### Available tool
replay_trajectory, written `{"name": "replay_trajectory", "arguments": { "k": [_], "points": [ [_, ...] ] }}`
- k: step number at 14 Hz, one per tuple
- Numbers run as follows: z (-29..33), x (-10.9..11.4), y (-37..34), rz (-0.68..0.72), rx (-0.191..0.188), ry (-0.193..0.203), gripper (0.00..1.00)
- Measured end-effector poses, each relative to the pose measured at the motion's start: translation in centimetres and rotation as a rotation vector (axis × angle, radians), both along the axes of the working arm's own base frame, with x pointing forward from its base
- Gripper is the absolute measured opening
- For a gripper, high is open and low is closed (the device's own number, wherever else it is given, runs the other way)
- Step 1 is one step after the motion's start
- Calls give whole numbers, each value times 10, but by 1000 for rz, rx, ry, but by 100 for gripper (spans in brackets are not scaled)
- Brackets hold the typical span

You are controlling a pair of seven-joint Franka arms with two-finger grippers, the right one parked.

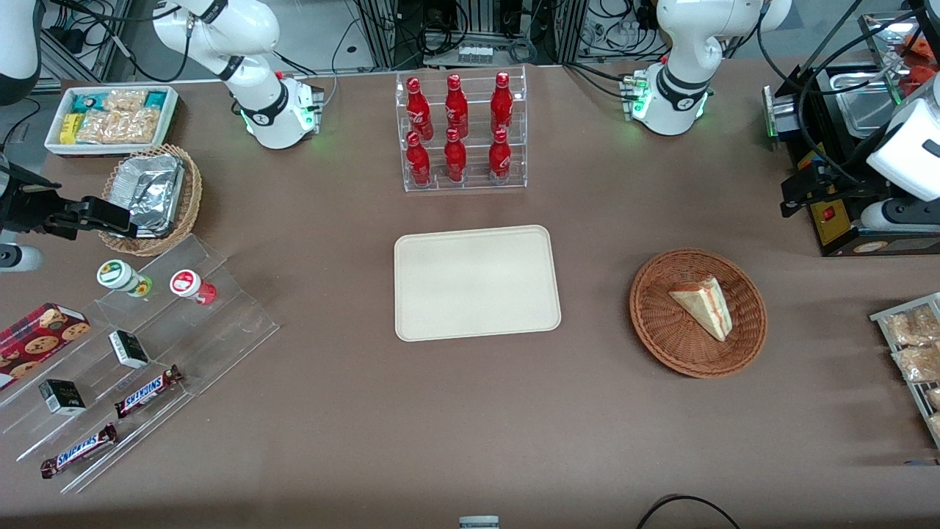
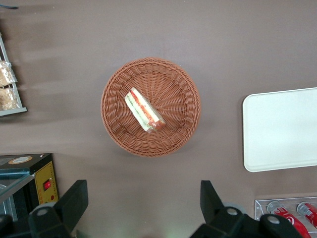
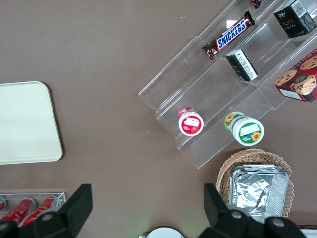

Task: Place sandwich from basket to tray
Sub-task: 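Move the left gripper over the wicker basket above the sandwich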

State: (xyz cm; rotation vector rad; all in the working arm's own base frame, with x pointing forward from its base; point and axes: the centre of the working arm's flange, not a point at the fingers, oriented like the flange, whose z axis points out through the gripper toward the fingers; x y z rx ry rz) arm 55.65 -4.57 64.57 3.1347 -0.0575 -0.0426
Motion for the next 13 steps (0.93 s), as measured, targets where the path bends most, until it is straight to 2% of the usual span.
{"name": "replay_trajectory", "arguments": {
  "k": [4,6,9,13],
  "points": [
    [-2,0,5,9,1,6,100],
    [-14,2,7,11,9,25,100],
    [-73,10,6,59,20,58,100],
    [-159,12,-2,202,26,52,100]
  ]
}}
